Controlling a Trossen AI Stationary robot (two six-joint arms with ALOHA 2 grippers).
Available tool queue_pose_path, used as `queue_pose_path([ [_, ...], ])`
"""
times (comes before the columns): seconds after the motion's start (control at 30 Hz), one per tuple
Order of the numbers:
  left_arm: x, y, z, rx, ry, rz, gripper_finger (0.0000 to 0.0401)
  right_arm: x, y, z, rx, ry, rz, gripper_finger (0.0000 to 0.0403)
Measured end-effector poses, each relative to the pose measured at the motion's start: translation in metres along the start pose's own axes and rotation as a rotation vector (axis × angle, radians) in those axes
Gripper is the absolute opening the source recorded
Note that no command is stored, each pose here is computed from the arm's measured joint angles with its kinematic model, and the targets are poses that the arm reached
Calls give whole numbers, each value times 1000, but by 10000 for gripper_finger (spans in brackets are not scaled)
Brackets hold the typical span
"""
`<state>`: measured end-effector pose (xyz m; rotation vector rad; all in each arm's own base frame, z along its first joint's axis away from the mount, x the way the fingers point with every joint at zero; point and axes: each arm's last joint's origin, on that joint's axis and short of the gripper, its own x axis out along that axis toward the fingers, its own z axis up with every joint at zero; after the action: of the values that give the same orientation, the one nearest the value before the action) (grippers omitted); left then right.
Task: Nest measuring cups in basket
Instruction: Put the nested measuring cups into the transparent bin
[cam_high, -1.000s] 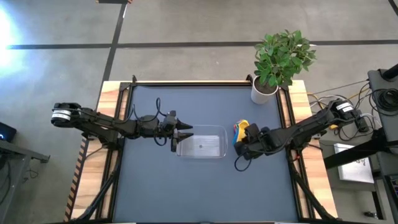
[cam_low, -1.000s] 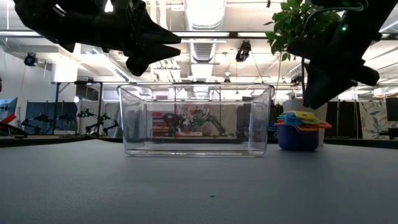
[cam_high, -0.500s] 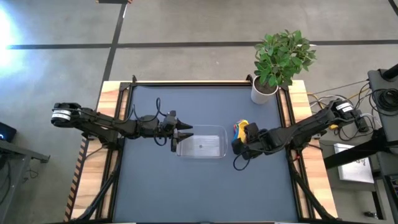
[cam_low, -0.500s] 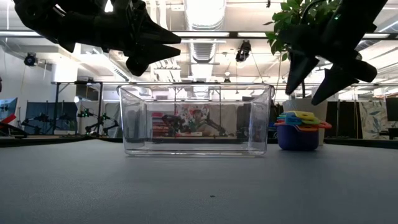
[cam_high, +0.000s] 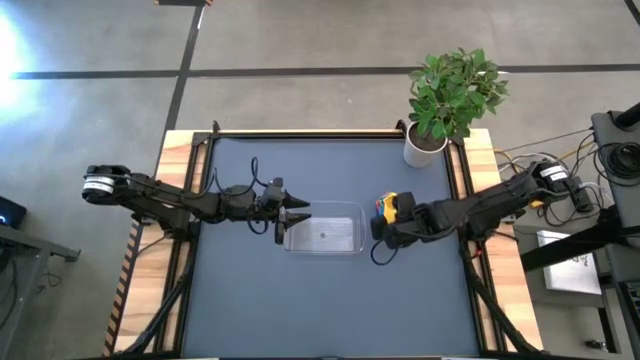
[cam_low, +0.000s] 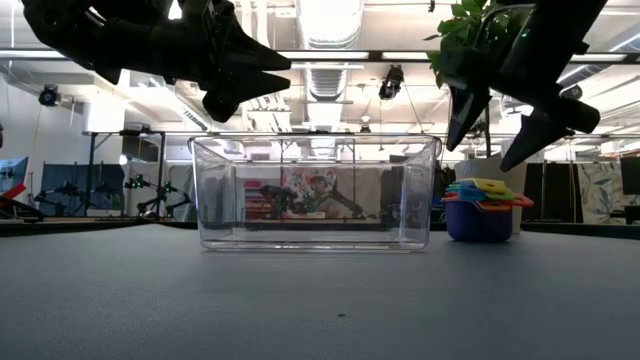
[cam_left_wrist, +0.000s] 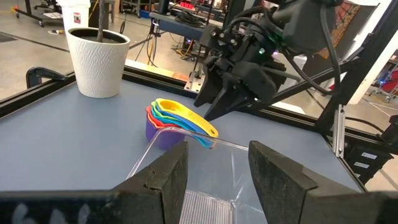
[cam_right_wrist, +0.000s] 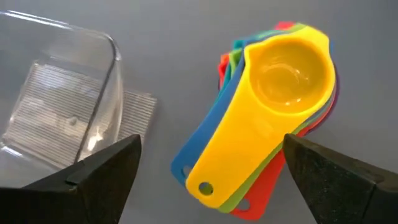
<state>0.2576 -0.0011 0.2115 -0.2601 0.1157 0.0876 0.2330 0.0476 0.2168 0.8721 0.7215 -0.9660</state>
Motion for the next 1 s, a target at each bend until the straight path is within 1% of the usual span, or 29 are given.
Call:
queue_pose_path([
  [0.13, 0, 0, 0, 0, 0, 0, 152, 2, -2, 6, 14, 134, -28, 380],
  [0.2, 0, 0, 0, 0, 0, 0, 152, -2, 0, 11, -2, 167, -39, 380],
  [0.37, 0, 0, 0, 6, 0, 0, 152, -16, 4, 20, 4, 169, -87, 380],
  [0.5, 0, 0, 0, 7, 0, 0, 152, -22, 4, 24, 40, 156, -118, 380],
  [0.57, 0, 0, 0, 7, 0, 0, 152, -22, 5, 25, 63, 148, -111, 380],
  [0.77, 0, 0, 0, 7, 0, 0, 152, -10, 6, 24, 88, 141, -171, 380],
  [1.0, 0, 0, 0, 9, -1, 0, 152, 5, 20, 27, 41, 170, -235, 380],
])
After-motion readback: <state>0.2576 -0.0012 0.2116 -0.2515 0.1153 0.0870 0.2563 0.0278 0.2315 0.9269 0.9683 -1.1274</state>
